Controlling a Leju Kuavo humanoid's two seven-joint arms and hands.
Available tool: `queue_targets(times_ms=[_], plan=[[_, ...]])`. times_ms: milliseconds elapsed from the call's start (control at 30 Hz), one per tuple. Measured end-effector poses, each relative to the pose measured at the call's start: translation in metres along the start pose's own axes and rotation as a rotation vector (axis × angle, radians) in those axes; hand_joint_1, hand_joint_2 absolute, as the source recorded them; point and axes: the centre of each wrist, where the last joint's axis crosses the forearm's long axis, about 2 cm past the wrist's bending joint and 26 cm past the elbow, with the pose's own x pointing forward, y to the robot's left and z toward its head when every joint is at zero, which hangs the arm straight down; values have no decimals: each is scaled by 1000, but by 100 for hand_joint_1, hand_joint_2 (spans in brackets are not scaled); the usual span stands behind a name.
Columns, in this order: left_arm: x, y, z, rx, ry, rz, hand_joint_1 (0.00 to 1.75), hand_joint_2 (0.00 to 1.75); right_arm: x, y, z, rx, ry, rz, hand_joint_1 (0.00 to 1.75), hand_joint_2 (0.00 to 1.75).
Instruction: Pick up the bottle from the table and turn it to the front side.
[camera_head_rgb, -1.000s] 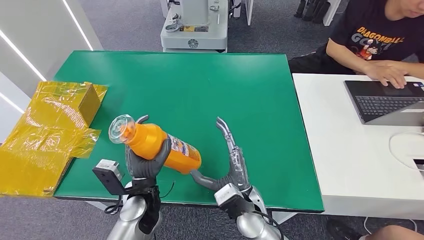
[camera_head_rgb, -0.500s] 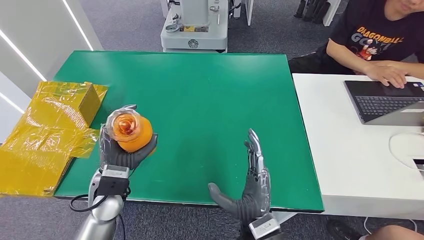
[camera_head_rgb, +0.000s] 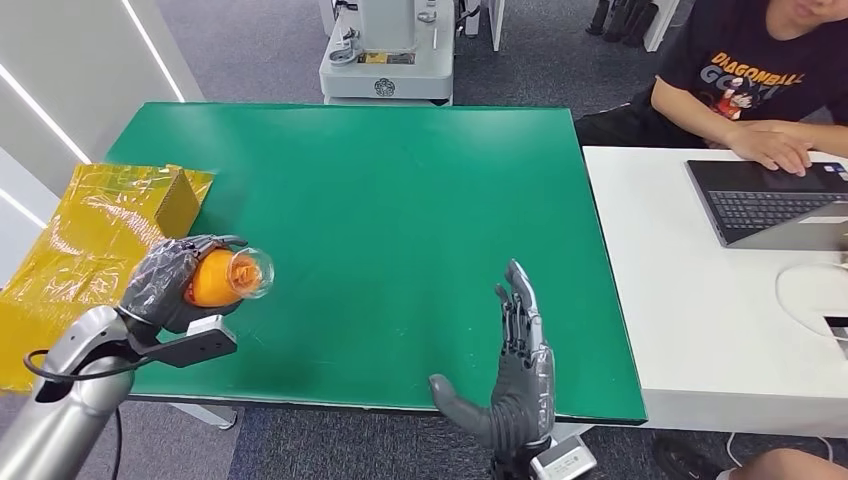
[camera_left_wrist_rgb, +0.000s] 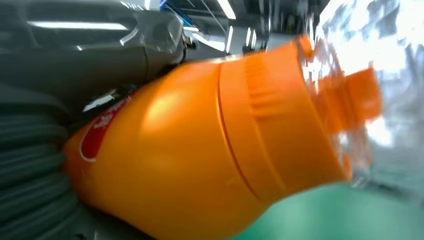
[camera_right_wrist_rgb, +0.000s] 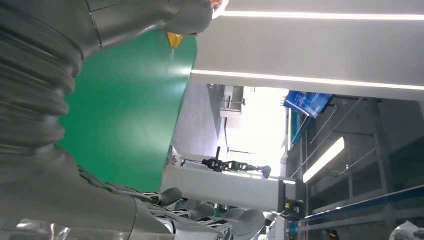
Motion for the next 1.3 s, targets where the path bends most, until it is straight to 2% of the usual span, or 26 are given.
queue_targets(times_ms=[100,233,333,500,700,867,900,1000,1033,1300], plan=[[-28,3,-1,-126,48,-50,175,175,-1,-3,-1,-1,2,2,0,175],[-56,-14,-5,-259,131,-122,175,175,-1,-4,-2,-6,10,-5,0,175],[-69,-27,-13,-366,175,-233,175,175,-2,-2,-3,-7,12,-14,0,175],[-75,-43,-22,-518,183,-327,175,175,-3,0,-4,-11,18,-22,0,175],[-78,-37,-40,-604,186,-461,175,175,-5,2,-4,-18,33,-31,0,175],[-80,-34,-46,-644,189,-538,175,175,-8,3,-2,-22,50,-31,0,175],[-81,-33,-47,-648,195,-543,168,175,-8,4,-1,-23,53,-30,0,175],[-84,-31,-46,-656,224,-551,37,175,-9,4,1,-23,59,-28,0,175],[-84,-30,-46,-658,239,-553,0,175,-9,4,1,-23,61,-27,0,175],[-93,-25,-40,-708,360,-530,0,175,-9,4,3,-18,66,-32,0,175]])
